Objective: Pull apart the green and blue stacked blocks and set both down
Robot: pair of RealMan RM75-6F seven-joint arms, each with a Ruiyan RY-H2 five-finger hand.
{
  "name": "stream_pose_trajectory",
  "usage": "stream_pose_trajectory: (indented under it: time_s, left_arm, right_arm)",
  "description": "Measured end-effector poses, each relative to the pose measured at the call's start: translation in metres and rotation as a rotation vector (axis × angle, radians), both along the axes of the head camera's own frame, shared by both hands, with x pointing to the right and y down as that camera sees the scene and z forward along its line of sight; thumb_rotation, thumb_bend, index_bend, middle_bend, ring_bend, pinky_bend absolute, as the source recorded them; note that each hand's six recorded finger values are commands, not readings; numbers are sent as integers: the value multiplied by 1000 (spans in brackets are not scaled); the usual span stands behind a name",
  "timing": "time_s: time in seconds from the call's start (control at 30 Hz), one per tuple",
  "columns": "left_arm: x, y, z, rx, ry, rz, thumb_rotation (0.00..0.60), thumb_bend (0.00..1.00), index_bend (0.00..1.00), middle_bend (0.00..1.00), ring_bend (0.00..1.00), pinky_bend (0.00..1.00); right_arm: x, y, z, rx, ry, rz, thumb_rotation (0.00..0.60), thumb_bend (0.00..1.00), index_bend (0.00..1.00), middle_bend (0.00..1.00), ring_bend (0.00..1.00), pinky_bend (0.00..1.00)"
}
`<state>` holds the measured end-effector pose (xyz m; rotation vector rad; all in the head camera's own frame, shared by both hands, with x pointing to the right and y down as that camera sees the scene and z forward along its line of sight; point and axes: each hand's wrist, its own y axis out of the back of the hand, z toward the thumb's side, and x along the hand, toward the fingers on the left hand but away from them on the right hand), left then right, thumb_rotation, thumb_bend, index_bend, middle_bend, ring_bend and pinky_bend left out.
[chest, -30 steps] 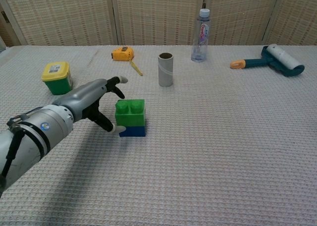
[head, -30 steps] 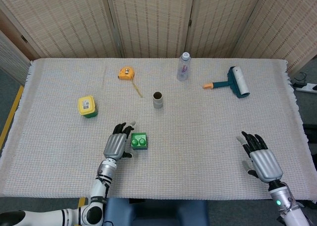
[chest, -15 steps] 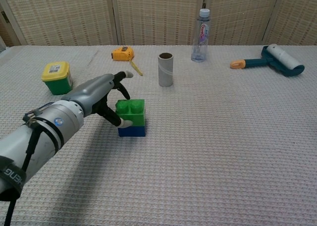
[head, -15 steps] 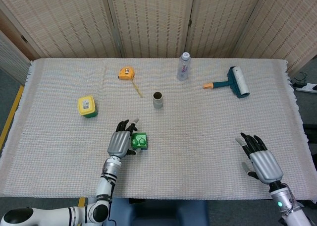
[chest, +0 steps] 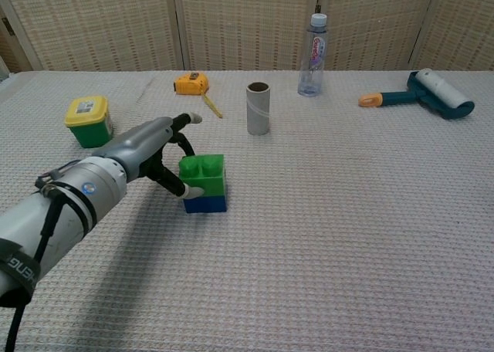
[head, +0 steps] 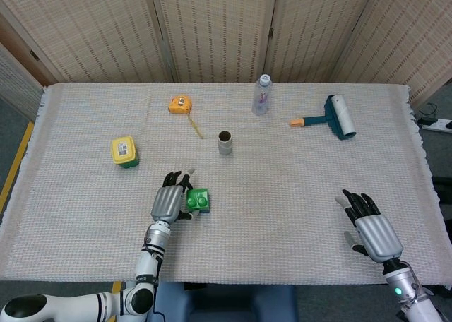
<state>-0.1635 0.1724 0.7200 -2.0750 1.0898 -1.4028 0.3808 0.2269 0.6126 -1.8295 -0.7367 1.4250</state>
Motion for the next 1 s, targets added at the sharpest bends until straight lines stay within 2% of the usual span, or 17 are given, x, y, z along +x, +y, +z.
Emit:
stream_pose_trajectory:
  time_s: [0.17,0.27,0.53,0.7,0.8,1.0]
  left_arm:
    - [-1,-1,-4,22,30,-15,600,384,439,684,217,0]
    - [-3,1,-7,28,43,-22,600,449,550,746,256,0]
    - [-12,0,-14,40,85,-61,600,544,641,824,301,0]
    - [-15,0,-23,17,172,-99,600,574,658,839,302,0]
    - [-20,-1,-31,5,237,-126,600,588,660,841,302,0]
    - [-24,-7,-41,-27,361,-175,600,594,674,845,302,0]
  right_arm:
    - [0,1,2,-8,5,-1,600,485,0,0,0,0]
    - [-1,1,4,-14,7,-1,600,484,0,0,0,0]
    - [-4,2,18,-53,17,-1,600,485,0,0,0,0]
    - [-8,-1,28,-82,-21,15,600,485,0,0,0,0]
    - [-15,-4,39,-134,-78,30,600,485,0,0,0,0]
    - [-44,-12,60,-303,-292,102,600,484,0,0,0,0]
